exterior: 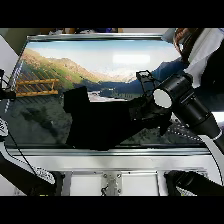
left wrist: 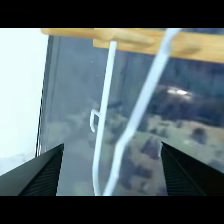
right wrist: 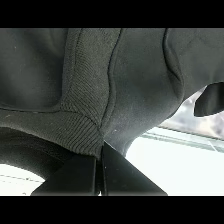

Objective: Fold the clothes and pants, and hang the long-sleeved shirts on hangers.

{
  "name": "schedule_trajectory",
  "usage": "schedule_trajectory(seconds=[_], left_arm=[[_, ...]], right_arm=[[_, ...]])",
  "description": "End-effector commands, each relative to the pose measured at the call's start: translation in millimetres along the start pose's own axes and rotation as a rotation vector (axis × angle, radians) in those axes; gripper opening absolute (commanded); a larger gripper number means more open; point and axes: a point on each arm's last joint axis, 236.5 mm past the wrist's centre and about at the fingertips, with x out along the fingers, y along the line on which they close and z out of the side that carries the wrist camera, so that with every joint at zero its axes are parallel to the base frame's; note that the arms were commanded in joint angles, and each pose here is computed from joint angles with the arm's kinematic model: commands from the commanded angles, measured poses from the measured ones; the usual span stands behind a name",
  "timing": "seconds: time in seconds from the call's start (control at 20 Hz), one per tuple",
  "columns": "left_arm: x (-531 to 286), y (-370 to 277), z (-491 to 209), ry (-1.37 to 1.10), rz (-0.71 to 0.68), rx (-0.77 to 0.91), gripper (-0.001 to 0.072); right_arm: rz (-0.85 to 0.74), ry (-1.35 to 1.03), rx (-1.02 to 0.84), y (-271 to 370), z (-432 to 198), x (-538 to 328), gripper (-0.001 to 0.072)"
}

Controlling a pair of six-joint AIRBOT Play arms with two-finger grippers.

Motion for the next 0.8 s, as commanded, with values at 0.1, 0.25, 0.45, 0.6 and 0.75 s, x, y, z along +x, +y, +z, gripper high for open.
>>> schedule_trajectory(seconds=[0.1,0.25,0.45,0.6,0.75], left_arm=[[38.1,1.0,3.1,-0.014,0.022,0.078,0.0638],[49.7,-2.1,9.4,-0.047,0.028,0.086,0.0638],[65.4,-11.1,1.3,-0.024,0.013,0.105,0.0638],[67.7,-7.9,2.3,-0.030,0.028,0.116,0.0638],[68.5,-4.5,1.6,-0.034,0.031,0.109,0.0637]], right_arm=[[0.000,0.002,-0.001,0.4,-0.2,0.6,0.0024],[0.000,0.002,-0.001,0.4,-0.2,0.6,0.0024],[0.000,0.002,-0.001,0.4,-0.3,0.6,0.0024],[0.000,0.002,-0.001,0.4,-0.3,0.6,0.0024],[-0.001,0.003,-0.001,0.4,-0.3,0.8,0.0024]])
